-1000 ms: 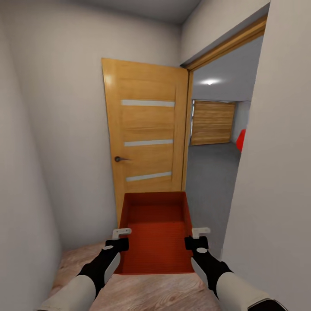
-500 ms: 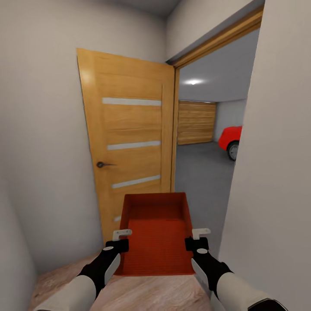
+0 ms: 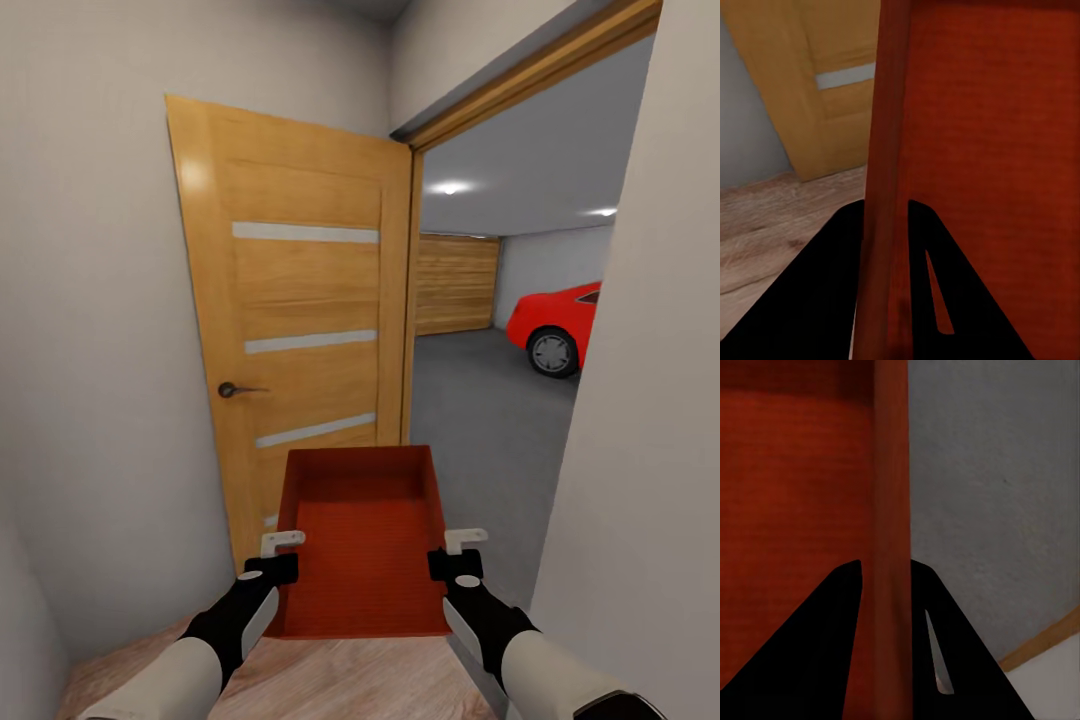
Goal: Move the two storage containers from the living room to the garage. In the garage, place one container on the floor and stack the other container on top of it (either order is fine).
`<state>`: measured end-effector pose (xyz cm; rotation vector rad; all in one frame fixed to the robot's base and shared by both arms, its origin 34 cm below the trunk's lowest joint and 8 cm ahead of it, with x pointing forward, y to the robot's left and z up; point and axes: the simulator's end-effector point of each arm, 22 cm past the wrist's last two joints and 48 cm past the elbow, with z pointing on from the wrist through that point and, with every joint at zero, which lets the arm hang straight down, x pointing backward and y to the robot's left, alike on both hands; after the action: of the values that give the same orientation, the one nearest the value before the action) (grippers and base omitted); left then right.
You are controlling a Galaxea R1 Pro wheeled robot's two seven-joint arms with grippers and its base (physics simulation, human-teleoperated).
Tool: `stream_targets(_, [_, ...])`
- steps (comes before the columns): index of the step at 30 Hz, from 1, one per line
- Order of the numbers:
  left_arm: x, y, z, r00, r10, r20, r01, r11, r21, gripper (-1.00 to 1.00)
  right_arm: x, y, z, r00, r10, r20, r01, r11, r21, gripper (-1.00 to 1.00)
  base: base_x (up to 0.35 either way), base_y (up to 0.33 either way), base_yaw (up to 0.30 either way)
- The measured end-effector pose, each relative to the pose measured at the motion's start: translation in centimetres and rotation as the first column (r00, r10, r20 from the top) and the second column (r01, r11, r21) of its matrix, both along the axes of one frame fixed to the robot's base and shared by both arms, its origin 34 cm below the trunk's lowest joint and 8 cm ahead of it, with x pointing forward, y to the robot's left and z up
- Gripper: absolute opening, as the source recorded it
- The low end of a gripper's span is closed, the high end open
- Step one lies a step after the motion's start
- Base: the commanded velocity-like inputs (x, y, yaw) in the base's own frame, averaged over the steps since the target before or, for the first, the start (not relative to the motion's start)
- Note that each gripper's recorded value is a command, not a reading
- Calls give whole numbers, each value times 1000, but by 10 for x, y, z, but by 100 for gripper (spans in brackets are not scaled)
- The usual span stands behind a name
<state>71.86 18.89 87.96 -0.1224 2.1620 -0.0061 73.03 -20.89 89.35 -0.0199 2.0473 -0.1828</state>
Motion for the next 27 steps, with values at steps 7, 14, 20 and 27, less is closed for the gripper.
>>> stream_targets(7, [0, 0, 0, 1000, 1, -1, -1, 1000, -2, -100, 0, 0, 0, 1000, 1, -1, -1, 1000, -1, -100, 6, 2, -217])
stream_targets(14, [0, 0, 0, 1000, 1, -1, -1, 1000, -2, -100, 0, 0, 0, 1000, 1, -1, -1, 1000, -1, -100, 0, 0, -271])
stream_targets(20, [0, 0, 0, 1000, 1, -1, -1, 1000, -2, -100, 0, 0, 0, 1000, 1, -1, -1, 1000, -1, -100, 123, 25, -253])
stream_targets(27, [0, 0, 1, 1000, 0, 1, 0, 1000, 0, -100, 0, 0, 1, 1000, 0, 0, 0, 1000, 0, -100, 293, 92, -45])
